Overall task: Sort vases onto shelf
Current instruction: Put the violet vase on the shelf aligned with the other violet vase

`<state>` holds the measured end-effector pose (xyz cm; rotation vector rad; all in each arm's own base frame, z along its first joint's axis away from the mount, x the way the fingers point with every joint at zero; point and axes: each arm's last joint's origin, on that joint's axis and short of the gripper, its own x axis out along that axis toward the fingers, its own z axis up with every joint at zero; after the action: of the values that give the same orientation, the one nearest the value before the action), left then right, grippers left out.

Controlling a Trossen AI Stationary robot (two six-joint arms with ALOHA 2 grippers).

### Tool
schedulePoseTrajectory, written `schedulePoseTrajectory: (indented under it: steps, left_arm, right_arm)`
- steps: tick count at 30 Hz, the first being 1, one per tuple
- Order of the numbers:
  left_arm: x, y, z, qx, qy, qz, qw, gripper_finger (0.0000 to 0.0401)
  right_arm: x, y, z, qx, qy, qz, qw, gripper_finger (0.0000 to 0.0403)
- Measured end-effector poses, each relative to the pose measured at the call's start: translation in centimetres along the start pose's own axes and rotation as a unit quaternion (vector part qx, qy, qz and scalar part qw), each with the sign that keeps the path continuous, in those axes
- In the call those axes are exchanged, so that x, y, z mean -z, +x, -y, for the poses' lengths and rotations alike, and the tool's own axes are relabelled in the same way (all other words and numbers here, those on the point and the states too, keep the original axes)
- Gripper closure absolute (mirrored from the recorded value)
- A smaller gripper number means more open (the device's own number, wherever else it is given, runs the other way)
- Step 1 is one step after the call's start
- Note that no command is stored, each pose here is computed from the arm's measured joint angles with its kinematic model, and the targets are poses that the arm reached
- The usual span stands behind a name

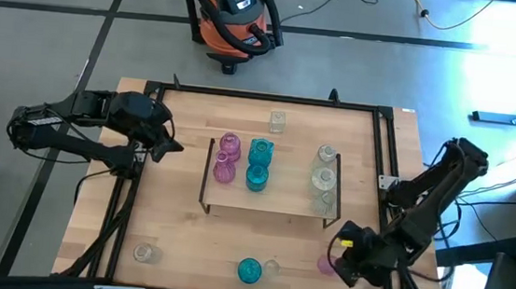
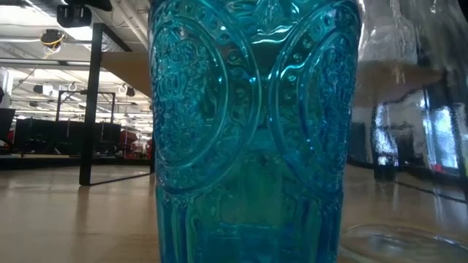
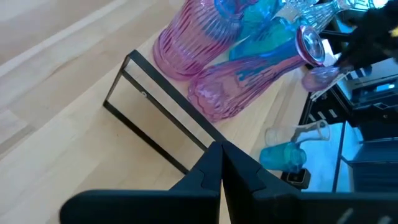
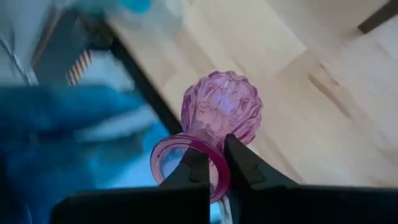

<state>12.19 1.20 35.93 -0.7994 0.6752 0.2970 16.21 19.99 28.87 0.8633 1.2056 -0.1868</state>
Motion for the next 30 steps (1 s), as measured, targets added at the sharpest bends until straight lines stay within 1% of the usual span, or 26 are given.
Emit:
schedulePoseTrajectory:
  steps: [3,6,11,16,18,20,22,26,28,30]
  left_arm:
    - [0.0,0.0,0.0,0.002,-0.001,0.001,1.000,0.0401]
    - [-0.5,0.3,0.5,0.019,-0.009,0.015,1.000,0.0401]
    - [-1.5,1.0,1.7,0.090,0.005,0.020,0.996,0.0401]
    - [-2.0,1.0,2.9,0.151,0.043,0.025,0.987,0.0401]
    - [-2.2,0.3,3.6,0.161,0.062,0.029,0.985,0.0401]
    - [-2.9,-0.7,4.8,0.174,0.093,0.051,0.979,0.0401]
    - [-3.6,-1.8,5.8,0.174,0.125,0.069,0.974,0.0401]
    - [-5.4,-3.8,7.7,0.170,0.164,0.106,0.966,0.0401]
    - [-6.5,-4.6,8.9,0.177,0.186,0.125,0.958,0.0401]
    - [-7.5,-4.6,10.0,0.178,0.215,0.136,0.951,0.0401]
  right_arm:
    - [-1.2,-2.7,-1.2,0.000,-0.059,-0.034,0.998,0.0398]
    - [-3.3,-6.0,-2.0,0.001,-0.094,-0.032,0.995,0.0398]
    - [-8.1,-10.8,-1.8,0.011,-0.123,0.029,0.992,0.0399]
    - [-12.7,-14.1,-1.6,-0.008,-0.147,0.100,0.984,0.0400]
    - [-14.2,-14.6,-2.0,-0.010,-0.167,0.114,0.979,0.0401]
    - [-15.8,-15.0,-2.4,-0.010,-0.186,0.123,0.975,0.0401]
    - [-17.2,-15.1,-2.9,-0.011,-0.204,0.123,0.971,0.0401]
    - [-19.3,-14.8,-3.6,-0.015,-0.234,0.112,0.966,0.0401]
    - [-20.3,-14.8,-3.9,-0.024,-0.246,0.114,0.962,0.0401]
    - [-21.2,-15.1,-4.0,-0.035,-0.251,0.124,0.959,0.0401]
